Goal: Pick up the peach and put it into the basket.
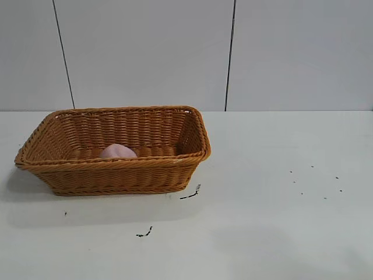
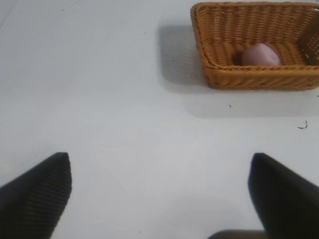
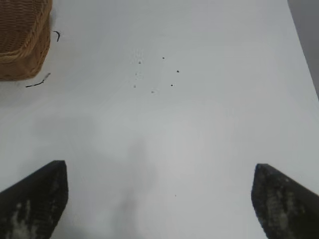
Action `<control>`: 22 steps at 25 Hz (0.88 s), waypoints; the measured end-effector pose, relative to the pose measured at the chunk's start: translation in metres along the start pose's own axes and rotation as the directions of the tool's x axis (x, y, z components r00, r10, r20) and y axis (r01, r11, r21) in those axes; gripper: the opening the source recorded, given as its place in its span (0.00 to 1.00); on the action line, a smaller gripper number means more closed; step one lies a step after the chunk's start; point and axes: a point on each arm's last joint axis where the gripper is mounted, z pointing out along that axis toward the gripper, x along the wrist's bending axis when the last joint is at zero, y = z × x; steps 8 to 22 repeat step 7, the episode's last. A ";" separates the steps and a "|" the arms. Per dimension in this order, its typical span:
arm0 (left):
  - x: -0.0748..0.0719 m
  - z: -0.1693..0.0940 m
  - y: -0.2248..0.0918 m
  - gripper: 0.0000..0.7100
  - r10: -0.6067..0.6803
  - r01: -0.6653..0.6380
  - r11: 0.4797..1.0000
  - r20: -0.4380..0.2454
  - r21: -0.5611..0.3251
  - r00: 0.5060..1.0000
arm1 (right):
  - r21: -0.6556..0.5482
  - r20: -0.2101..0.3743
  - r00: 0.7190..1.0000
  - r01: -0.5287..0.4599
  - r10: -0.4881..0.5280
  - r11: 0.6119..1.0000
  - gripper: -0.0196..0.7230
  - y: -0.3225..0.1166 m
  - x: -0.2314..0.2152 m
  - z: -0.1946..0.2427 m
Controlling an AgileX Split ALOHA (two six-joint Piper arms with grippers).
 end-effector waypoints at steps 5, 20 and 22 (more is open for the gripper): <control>0.000 0.000 0.000 0.98 0.000 0.000 1.000 0.000 0.000 1.000 | -0.001 0.001 1.000 0.001 -0.001 1.000 0.96 0.000 0.000 0.000; 0.000 0.000 0.000 0.98 0.000 0.000 1.000 0.000 0.000 1.000 | -0.001 0.002 1.000 0.001 -0.001 1.000 0.96 0.000 0.000 0.000; 0.000 0.000 0.000 0.98 0.000 0.000 1.000 0.000 0.000 1.000 | -0.001 0.002 1.000 0.001 -0.001 1.000 0.96 0.000 0.000 0.000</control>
